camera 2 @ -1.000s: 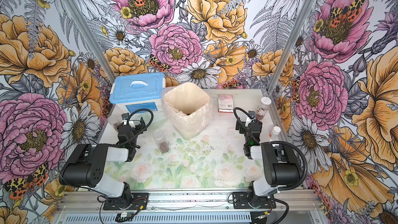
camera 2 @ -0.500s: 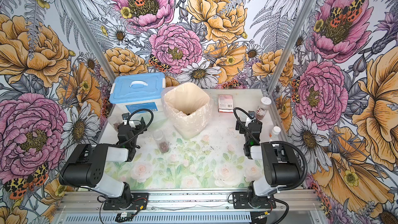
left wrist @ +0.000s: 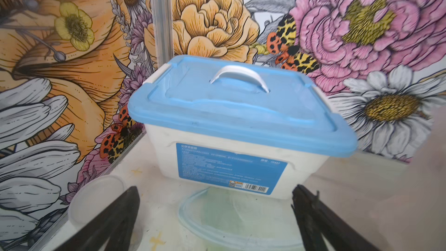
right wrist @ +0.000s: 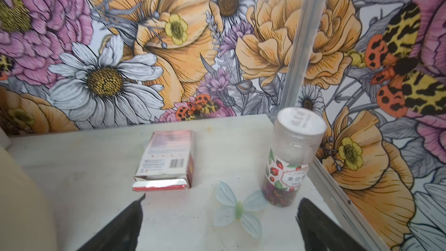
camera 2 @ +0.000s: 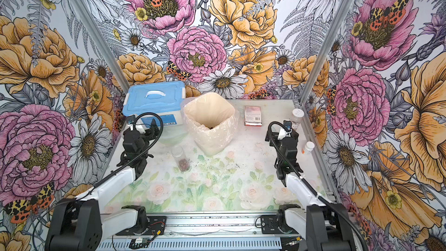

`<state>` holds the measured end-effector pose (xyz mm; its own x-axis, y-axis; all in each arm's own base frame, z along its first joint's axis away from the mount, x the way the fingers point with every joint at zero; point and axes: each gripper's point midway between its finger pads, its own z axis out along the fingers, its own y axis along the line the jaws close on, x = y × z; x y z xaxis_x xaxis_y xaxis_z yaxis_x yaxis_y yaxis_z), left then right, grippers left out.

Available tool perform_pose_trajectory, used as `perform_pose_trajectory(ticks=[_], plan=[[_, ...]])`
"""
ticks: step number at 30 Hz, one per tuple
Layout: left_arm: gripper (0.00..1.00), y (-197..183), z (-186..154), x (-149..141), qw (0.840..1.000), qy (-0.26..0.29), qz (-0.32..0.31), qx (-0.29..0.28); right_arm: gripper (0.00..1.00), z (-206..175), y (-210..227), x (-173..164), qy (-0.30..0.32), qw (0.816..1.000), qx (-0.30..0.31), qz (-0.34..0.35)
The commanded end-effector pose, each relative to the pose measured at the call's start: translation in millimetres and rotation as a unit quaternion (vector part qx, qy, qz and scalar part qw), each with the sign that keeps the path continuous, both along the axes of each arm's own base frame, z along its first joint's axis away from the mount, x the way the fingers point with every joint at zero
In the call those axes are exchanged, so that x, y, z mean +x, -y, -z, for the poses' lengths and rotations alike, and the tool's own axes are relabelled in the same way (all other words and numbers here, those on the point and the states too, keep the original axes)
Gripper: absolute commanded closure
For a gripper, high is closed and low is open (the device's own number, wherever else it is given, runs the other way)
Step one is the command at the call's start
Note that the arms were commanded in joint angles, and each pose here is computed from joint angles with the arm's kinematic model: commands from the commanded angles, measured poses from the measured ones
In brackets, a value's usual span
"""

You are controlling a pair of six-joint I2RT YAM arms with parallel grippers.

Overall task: Empty the moldy dried flower tea in the jars
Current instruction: Move the trash bin to the center of the board.

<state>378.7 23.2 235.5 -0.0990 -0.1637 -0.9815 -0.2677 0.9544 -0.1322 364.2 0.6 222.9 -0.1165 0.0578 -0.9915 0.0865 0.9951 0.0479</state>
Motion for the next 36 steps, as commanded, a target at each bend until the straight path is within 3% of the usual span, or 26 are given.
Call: perform_pose_trajectory(ticks=[1,9,13,16,21,29,36], plan=[[0.01,11.8,8.4,-18.5,0.997,-0.057,0.024,-0.053,0.01,-18.7,-23.6,-13.8,-0.036,0.998,0.041,-0.031],[0.01,37.6,-35.9,-60.0,0.986,-0.020,0.116,-0.114,0.01,-68.0,-87.3,-32.9,-0.053,0.986,0.060,-0.144],[0.01,32.3,-41.9,-81.8,0.983,-0.003,0.108,-0.147,0.00,-80.1,-112.2,-34.5,-0.061,0.979,0.057,-0.184],[0.01,39.1,-50.1,-93.4,0.979,0.014,0.138,-0.150,0.01,-85.7,-137.6,-32.1,-0.075,0.972,0.045,-0.219],[0.01,51.6,-50.6,-97.6,0.973,-0.021,0.171,-0.155,0.00,-96.2,-178.4,-36.2,-0.085,0.955,0.041,-0.280],[0.01,75.1,-43.4,-99.6,0.952,-0.069,0.225,-0.195,0.01,-75.3,-224.3,-70.3,-0.136,0.927,0.000,-0.349],[0.01,72.6,-38.5,-104.5,0.952,-0.068,0.215,-0.209,0.01,-21.3,-259.7,-95.6,-0.201,0.903,-0.021,-0.378]])
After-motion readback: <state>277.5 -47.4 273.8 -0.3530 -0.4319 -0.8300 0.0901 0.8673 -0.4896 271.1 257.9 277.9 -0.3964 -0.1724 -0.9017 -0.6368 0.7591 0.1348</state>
